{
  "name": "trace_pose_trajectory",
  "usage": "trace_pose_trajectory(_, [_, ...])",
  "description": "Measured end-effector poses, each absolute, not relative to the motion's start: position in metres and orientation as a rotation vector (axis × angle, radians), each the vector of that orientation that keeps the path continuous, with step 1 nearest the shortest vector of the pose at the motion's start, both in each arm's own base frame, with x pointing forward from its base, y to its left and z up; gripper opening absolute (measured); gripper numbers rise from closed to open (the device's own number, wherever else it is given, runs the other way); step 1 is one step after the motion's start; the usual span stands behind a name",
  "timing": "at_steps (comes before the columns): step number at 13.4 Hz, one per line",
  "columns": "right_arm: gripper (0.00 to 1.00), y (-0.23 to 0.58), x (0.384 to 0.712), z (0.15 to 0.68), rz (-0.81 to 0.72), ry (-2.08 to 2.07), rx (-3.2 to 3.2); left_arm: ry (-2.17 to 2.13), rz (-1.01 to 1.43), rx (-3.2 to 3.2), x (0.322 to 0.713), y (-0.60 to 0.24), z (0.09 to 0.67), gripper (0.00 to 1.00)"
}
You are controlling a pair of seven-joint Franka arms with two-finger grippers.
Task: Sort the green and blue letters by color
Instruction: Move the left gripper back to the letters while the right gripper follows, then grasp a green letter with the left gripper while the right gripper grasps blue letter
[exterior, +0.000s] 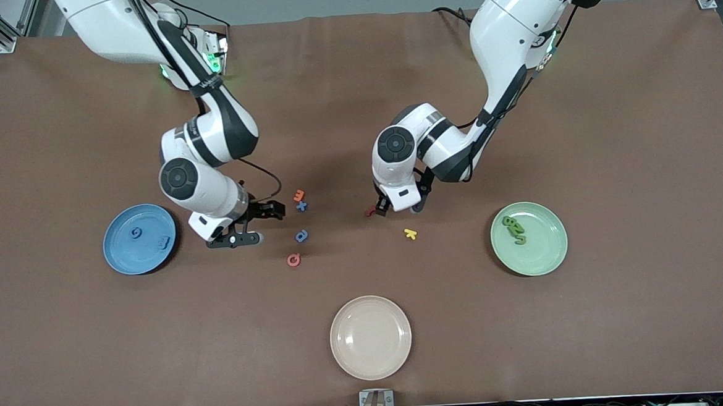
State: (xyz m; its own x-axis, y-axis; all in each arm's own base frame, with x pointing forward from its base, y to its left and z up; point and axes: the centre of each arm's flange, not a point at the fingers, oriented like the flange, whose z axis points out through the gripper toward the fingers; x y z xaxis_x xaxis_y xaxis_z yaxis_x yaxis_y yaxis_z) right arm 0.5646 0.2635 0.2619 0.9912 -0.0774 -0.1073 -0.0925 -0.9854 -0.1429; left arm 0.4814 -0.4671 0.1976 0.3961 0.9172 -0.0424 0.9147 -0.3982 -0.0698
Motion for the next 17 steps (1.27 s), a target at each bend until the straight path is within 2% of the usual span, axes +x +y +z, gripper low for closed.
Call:
trace_pose_trajectory(1, [1.00,0.273,0.567,0.258,0.160,0.218,-2.981,-1.719,0.096,-2.588,0.479,-0.470,0.195,0.81])
trace_pose_trajectory(6, [1.00,0.314,0.583,0.227,0.193,0.554,-2.950,-1.773,0.087,-2.574,0.480,-0.481,0.183,0.79])
trace_pose_trajectory(12, [1.00,0.332,0.596,0.203,0.092,0.431,-3.072,-1.778,0.076,-2.577,0.484,-0.479,0.176,0.78])
trace_pose_trajectory(15, [0.99,0.332,0.597,0.194,0.097,0.426,-3.081,-1.775,0.069,-2.575,0.484,-0.479,0.173,0.77])
trace_pose_trajectory(17, [0.95,0.335,0.594,0.187,0.111,0.418,-3.087,-1.762,0.062,-2.584,0.482,-0.480,0.169,0.74])
